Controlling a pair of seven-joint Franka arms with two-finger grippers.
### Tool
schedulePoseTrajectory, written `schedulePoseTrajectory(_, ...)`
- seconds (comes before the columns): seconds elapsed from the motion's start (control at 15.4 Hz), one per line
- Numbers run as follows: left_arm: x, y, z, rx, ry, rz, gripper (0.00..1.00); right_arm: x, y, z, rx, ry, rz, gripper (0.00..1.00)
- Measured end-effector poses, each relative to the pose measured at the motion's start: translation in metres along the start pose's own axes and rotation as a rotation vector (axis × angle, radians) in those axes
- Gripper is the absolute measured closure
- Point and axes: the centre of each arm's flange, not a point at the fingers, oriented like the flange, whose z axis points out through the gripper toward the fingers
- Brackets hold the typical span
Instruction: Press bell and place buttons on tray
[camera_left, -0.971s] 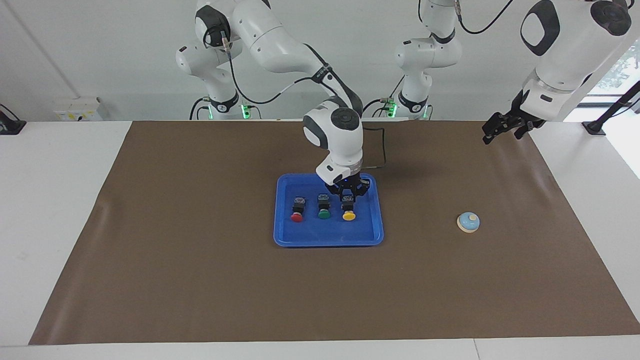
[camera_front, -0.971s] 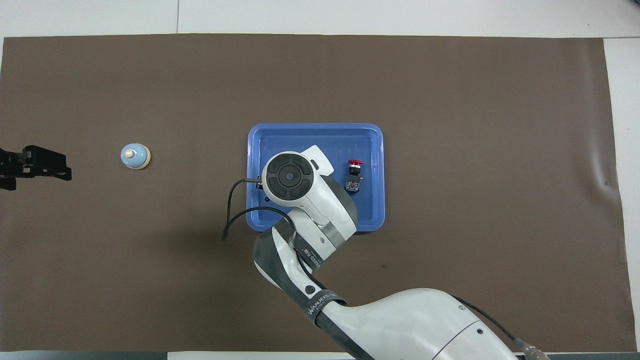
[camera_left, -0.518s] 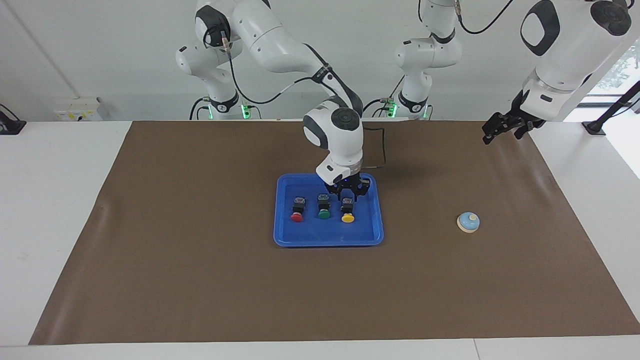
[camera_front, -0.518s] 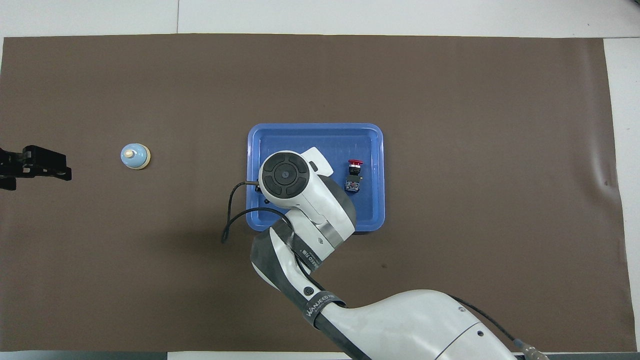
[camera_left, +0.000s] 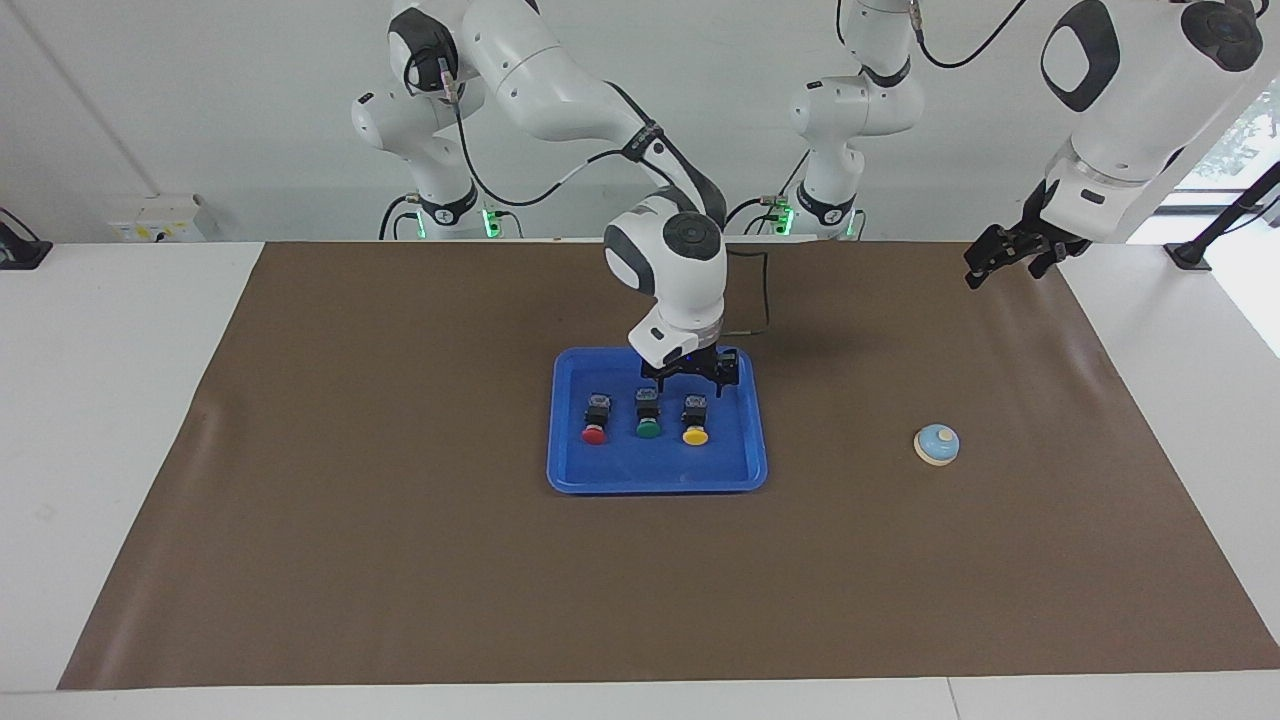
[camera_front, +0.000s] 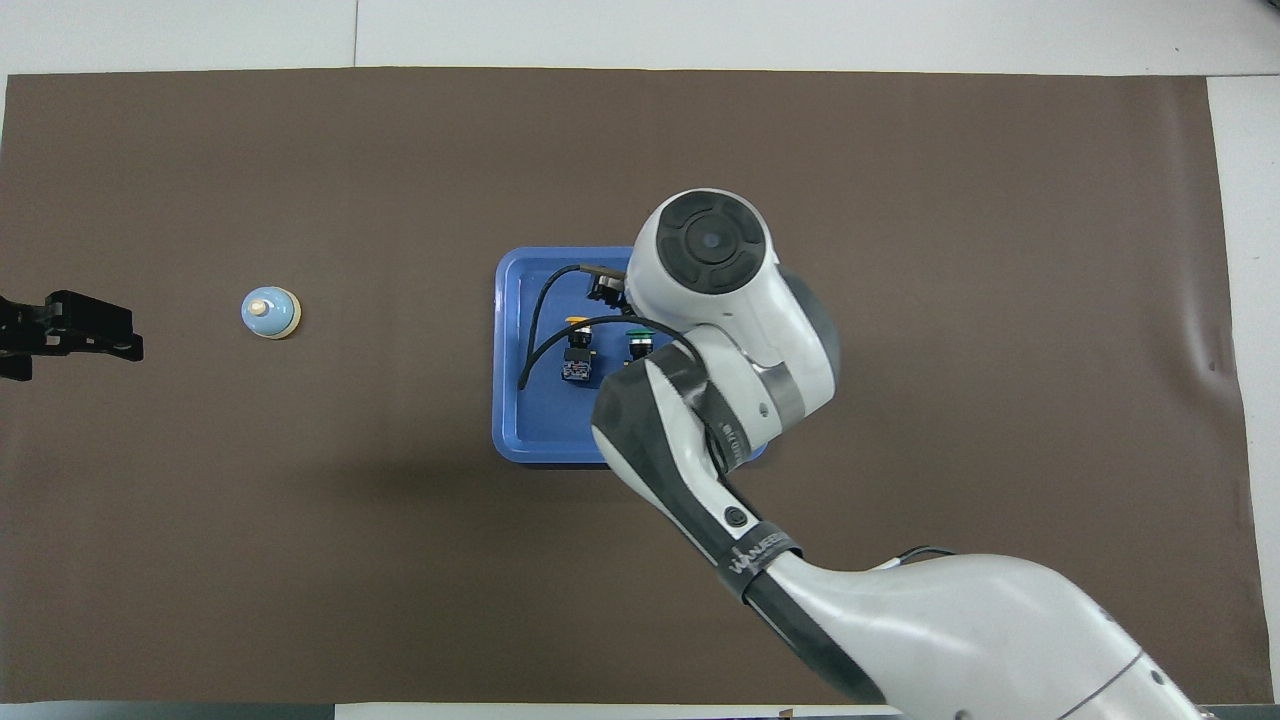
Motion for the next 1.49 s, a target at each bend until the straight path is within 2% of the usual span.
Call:
schedulePoseTrajectory(0.19,0.0,0.0,0.0,0.0,0.0,0.0,0.0,0.044,0.062,-0.035,-0.02,-0.013,-0.074,0.0)
schedulePoseTrajectory(0.45,0.0,0.001,0.0,0.0,0.0,0.003,0.0,0.079,0.141,-0.074,-0.051,-0.064,-0.195,0.0)
schedulePoseTrajectory(0.84,-0.001,0.007,0.0,0.002,0.001,0.013,0.0,0.102,0.238,-0.121,-0.062,-0.128,-0.313,0.0)
schedulePoseTrajectory(1.04,0.003,0.008,0.0,-0.001,0.028,0.014,0.03,0.102,0.281,-0.154,-0.068,-0.142,-0.34,0.0)
schedulePoseTrajectory(1.1,0.005,0.008,0.003,-0.002,0.037,0.014,0.1,0.098,0.292,-0.168,-0.076,-0.144,-0.34,0.0)
schedulePoseTrajectory(1.29,0.025,0.01,0.031,-0.004,0.055,0.013,0.44,0.073,0.309,-0.213,-0.106,-0.152,-0.336,0.0)
schedulePoseTrajectory(1.49,0.062,0.013,0.083,-0.006,0.066,0.014,0.78,0.045,0.319,-0.242,-0.12,-0.134,-0.334,0.0)
